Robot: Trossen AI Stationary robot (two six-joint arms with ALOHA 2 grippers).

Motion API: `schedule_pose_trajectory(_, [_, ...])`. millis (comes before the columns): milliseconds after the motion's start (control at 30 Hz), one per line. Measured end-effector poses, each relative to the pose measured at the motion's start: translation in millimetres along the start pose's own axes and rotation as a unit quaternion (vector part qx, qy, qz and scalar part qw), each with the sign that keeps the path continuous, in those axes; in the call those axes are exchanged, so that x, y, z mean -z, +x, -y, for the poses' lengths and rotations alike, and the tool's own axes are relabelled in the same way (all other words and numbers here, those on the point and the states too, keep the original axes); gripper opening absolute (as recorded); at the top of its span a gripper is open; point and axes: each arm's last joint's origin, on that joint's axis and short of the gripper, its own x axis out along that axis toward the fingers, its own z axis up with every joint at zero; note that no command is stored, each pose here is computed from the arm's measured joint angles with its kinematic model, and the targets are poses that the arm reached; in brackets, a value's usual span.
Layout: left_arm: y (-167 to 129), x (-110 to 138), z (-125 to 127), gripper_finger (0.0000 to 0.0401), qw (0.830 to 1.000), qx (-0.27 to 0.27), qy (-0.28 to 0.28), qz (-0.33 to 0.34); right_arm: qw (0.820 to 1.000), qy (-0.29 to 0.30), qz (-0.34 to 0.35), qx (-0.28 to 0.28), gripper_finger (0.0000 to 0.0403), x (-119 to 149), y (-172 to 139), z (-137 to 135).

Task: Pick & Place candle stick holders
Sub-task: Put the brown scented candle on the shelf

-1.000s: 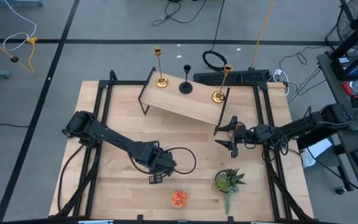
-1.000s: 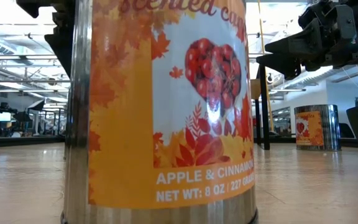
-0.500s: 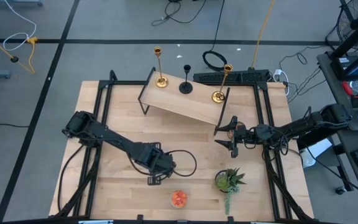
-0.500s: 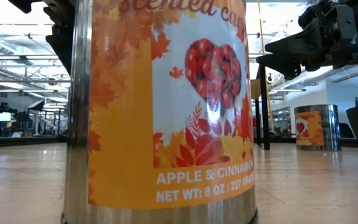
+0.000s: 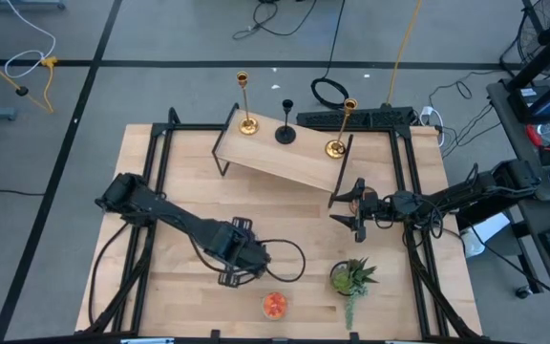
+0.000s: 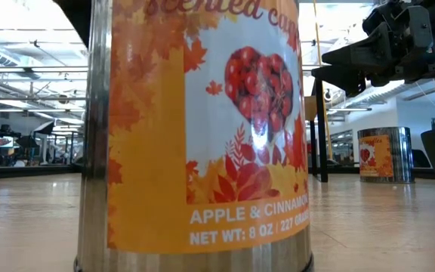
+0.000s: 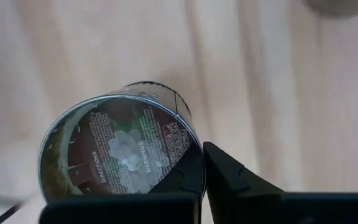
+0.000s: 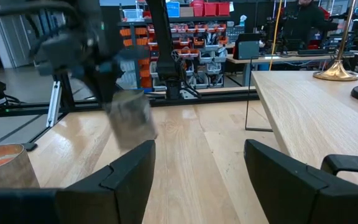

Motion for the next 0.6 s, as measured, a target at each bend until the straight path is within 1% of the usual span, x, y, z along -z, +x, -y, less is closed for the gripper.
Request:
schedule_pose_trajectory(100, [-21.8,1.8,-9.0,0.0004,0.999,-0.040,0.018,-0.017,1.000,0.000,0.000,0.000,0.0242,0.1,0.0,0.0])
schedule_pose_trajectory(200, [-40.8,4.5,-24.7,0.0006,0.996,-0.074,0.021,-0.037,1.000,0.000,0.000,0.000,0.0242,0.0,0.0,0.0])
schedule_pose_trajectory(300, [-55.6,4.7,-45.5,0.0004,0.996,-0.075,0.017,-0.046,1.000,0.000,0.000,0.000,0.0242,0.0,0.0,0.0])
schedule_pose_trajectory(367, [-62.6,2.0,-61.8,0.0005,0.997,-0.074,0.010,-0.034,1.000,0.000,0.000,0.000,0.0242,0.1,0.0,0.0])
schedule_pose_trajectory(500, [-77.4,2.8,-98.1,0.0004,0.997,-0.079,0.020,-0.012,1.000,0.000,0.000,0.000,0.0242,0.0,0.0,0.0])
schedule_pose_trajectory(600, [-88.0,10.5,-125.5,0.0006,0.996,-0.085,-0.008,0.000,1.000,0.000,0.000,0.000,0.0242,0.0,0.0,0.0])
